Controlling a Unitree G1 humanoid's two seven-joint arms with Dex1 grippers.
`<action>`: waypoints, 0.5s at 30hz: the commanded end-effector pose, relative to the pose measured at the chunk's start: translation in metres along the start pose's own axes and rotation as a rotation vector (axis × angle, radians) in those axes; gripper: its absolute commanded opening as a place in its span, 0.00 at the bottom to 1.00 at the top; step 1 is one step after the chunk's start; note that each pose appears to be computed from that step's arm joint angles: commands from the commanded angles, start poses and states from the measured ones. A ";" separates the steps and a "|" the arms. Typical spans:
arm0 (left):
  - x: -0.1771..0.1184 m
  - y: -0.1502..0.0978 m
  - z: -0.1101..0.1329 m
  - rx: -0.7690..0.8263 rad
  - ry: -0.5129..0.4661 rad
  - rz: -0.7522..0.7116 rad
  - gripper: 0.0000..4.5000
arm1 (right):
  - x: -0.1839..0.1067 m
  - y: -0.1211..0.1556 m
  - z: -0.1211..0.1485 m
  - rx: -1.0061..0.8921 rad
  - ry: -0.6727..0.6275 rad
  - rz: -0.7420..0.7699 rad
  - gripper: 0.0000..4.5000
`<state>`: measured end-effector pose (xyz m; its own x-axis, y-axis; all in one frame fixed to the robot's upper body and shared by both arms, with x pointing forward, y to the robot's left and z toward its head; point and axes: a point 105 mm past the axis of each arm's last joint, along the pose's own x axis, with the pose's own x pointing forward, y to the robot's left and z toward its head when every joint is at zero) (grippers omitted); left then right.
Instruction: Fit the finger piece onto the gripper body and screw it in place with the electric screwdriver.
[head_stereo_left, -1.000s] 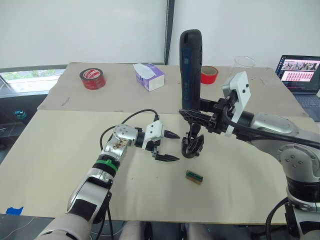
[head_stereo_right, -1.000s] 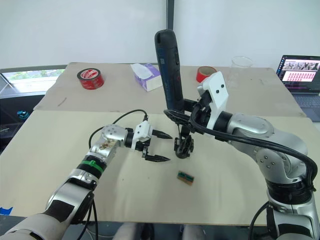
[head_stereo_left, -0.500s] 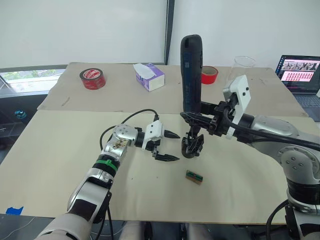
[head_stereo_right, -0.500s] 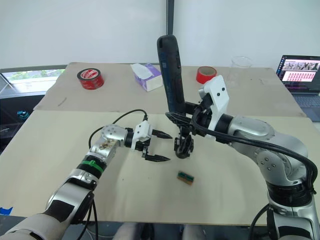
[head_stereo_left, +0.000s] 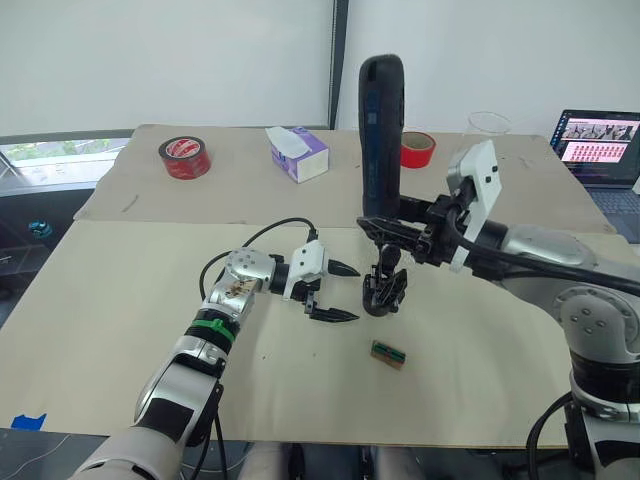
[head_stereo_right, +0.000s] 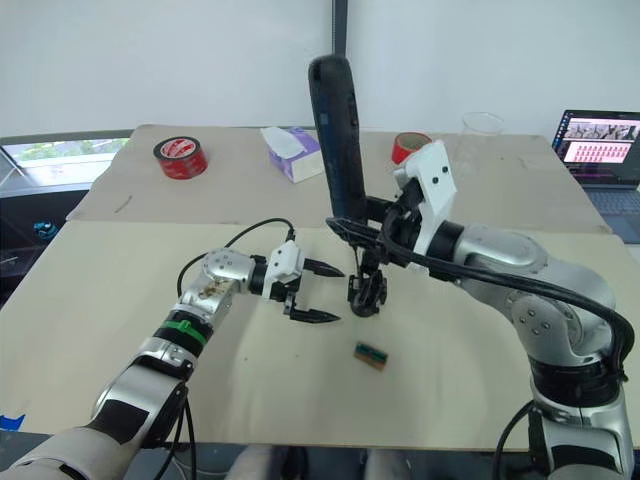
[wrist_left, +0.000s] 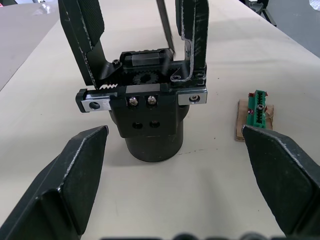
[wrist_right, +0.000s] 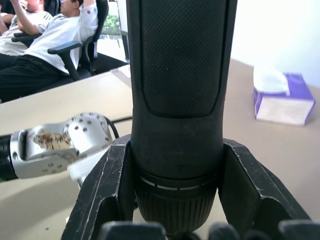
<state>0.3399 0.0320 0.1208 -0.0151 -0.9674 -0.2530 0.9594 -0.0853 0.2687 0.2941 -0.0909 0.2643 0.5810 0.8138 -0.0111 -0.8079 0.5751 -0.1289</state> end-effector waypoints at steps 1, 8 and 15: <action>-0.001 0.007 0.015 0.070 -0.024 0.014 1.00 | -0.006 0.002 0.022 -0.046 -0.063 0.003 0.42; 0.000 0.007 0.017 0.072 -0.029 0.014 1.00 | -0.007 0.002 0.019 -0.044 -0.040 0.006 0.42; 0.000 0.007 0.017 0.074 -0.030 0.018 1.00 | -0.007 0.002 0.017 -0.045 -0.027 0.013 0.42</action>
<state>0.3402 0.0312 0.1213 -0.0116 -0.9687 -0.2480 0.9590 -0.0810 0.2717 0.2928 -0.0905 0.2594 0.5690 0.8206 -0.0536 -0.8198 0.5608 -0.1160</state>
